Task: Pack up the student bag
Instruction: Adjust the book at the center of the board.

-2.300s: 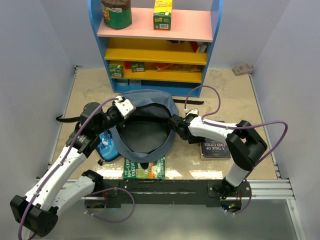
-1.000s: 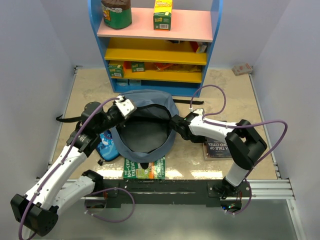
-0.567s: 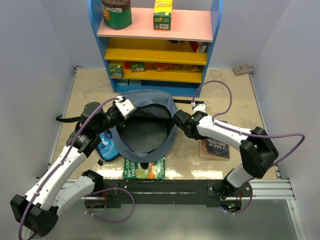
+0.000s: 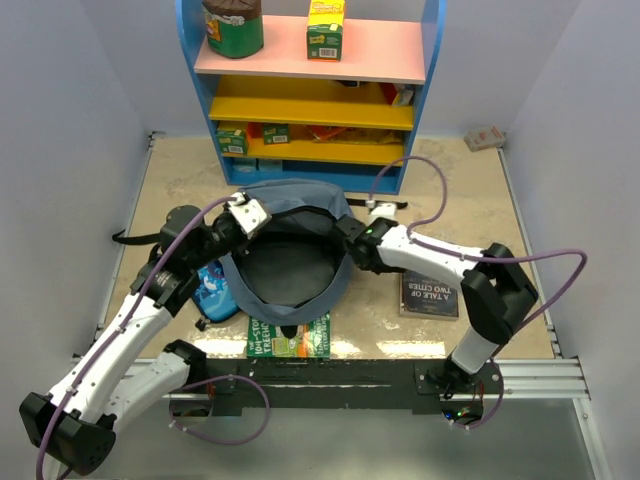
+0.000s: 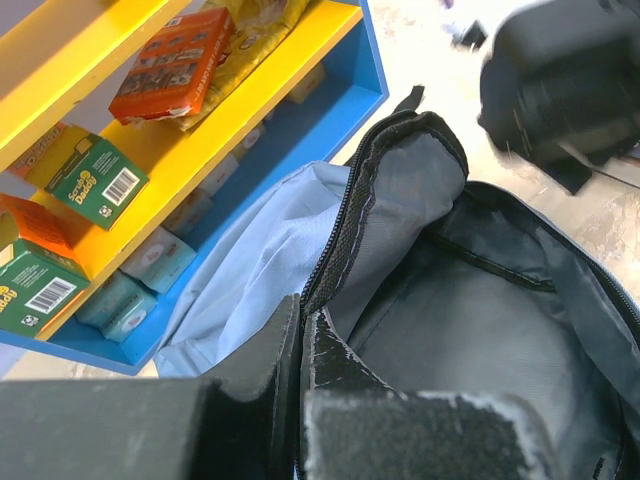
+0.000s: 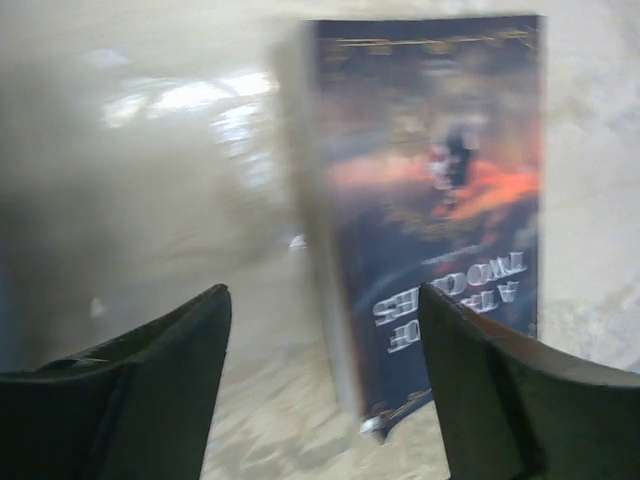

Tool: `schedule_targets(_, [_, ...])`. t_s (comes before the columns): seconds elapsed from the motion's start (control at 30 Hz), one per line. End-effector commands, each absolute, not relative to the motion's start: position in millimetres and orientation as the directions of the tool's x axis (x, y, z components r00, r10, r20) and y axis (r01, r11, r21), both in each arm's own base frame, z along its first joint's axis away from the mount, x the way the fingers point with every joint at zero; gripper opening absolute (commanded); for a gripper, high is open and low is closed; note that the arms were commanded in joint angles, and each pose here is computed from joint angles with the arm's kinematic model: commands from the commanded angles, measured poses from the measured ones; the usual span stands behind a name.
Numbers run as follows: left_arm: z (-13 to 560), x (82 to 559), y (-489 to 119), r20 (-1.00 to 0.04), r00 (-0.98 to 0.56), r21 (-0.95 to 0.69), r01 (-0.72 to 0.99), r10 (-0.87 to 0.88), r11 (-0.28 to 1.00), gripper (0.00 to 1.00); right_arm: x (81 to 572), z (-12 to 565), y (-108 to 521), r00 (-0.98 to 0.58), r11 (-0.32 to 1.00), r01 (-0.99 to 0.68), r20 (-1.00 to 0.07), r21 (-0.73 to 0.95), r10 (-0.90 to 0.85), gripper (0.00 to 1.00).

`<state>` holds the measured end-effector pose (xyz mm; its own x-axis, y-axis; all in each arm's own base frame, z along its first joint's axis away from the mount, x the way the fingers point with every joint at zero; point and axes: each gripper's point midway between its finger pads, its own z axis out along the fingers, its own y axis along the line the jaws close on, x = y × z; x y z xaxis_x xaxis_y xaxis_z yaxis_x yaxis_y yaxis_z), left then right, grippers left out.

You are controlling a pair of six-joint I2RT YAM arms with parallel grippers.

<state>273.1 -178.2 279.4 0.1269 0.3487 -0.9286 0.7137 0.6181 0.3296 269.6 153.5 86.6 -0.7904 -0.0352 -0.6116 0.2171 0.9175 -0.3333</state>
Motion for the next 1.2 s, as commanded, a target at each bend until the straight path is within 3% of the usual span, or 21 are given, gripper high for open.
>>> schedule_targets(0.0, [302.6,271.0,-180.7,-0.924,0.216,0.372,0.693,0.315,0.618,0.0,274.5,94.6,97.0,-0.752,0.879,0.412,-0.635,-0.24,0.179,0.85])
schedule_targets(0.13, [303.7,270.7,-180.5,-0.924,0.215,0.372,0.694,0.316,0.616,0.0,292.7,100.5,79.8,-0.65,0.854,0.519,-0.653,-0.01,0.388,0.86])
schedule_targets(0.27, [306.1,269.9,-181.5,-0.925,0.213,0.37,0.7,0.316,0.611,0.0,296.9,85.9,50.4,-0.614,0.801,0.594,-0.606,0.068,0.506,0.86])
schedule_targets(0.57, [307.5,272.7,-181.8,-0.923,0.21,0.373,0.699,0.324,0.61,0.0,281.7,29.6,38.7,-0.644,0.768,0.64,-0.522,0.032,0.559,0.86])
schedule_targets(0.8, [311.2,274.4,-181.8,-0.921,0.208,0.376,0.698,0.329,0.61,0.0,263.8,-10.6,79.7,-0.683,0.775,0.601,-0.378,0.195,0.625,0.77])
schedule_targets(1.0, [316.1,275.6,-182.8,-0.921,0.219,0.379,0.694,0.323,0.612,0.01,254.3,-12.4,130.6,-0.74,0.816,0.527,-0.342,0.239,0.579,0.75])
schedule_targets(1.17, [315.7,275.4,-180.7,-0.918,0.217,0.384,0.689,0.331,0.615,0.01,238.9,-27.4,184.6,-0.82,0.848,0.445,-0.249,0.288,0.515,0.73])
